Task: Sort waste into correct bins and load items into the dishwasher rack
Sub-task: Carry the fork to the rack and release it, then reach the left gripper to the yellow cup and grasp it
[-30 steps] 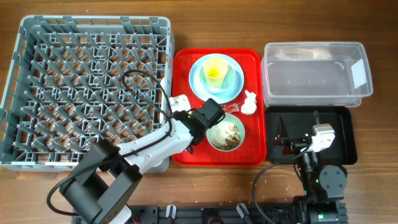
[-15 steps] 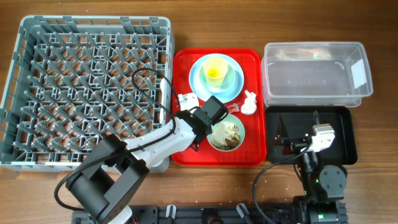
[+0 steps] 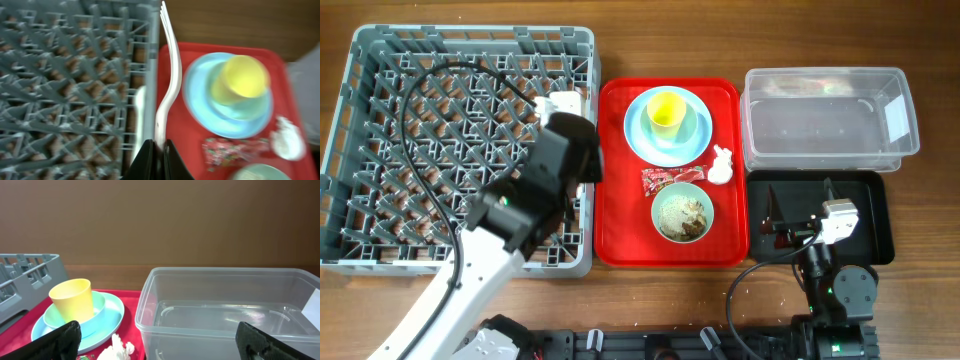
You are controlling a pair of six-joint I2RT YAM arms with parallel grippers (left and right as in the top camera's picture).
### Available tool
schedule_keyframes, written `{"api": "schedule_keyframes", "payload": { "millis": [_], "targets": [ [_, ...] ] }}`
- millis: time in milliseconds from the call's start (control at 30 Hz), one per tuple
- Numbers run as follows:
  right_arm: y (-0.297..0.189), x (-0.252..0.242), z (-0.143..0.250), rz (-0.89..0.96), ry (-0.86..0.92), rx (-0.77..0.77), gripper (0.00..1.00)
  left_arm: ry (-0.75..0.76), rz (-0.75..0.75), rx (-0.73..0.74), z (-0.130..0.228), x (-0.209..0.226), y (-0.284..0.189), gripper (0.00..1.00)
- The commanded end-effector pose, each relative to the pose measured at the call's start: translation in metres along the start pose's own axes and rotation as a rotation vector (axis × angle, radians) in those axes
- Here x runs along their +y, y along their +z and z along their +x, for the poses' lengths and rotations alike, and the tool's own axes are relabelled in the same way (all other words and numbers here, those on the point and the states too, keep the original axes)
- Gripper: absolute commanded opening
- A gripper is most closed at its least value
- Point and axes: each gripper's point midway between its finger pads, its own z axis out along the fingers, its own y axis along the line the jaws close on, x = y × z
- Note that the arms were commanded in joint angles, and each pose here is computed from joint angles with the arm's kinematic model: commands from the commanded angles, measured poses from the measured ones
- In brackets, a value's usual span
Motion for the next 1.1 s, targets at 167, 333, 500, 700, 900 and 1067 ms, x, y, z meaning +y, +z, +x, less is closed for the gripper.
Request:
{"api": "schedule_keyframes", "payload": {
  "millis": [167,333,500,700,900,1067],
  "targets": [
    [0.0,0.001,-0.002,-0.011,0.011,-0.009,1.0,0.04,-0.19,0.206,0.036,0.047,0.094,0.04],
    [0.0,0.001,-0.002,-0.011,0.011,-0.009,1.0,0.062,-0.233,0.268,0.057,0.051,0.125,0.04],
    [0.0,0.001,-0.002,-0.011,0.011,-0.009,1.0,0.07,-0.295,0.228,0.048,0.061,0.121,0.4],
    [0.0,0.001,-0.002,-0.011,0.011,-0.009,1.0,0.023,-0.102,0.122,0.015,0.027,0.071,0.39],
    [0.0,0.001,-0.002,-0.011,0.011,-0.009,1.0,0.074,0.386,0.365,0.077,-0.073,0.016,0.6],
    [0.0,0.001,-0.002,-0.011,0.011,-0.009,1.0,-0.01,0.446,0.379,0.079,-0.107,0.034,0.4]
  ]
}}
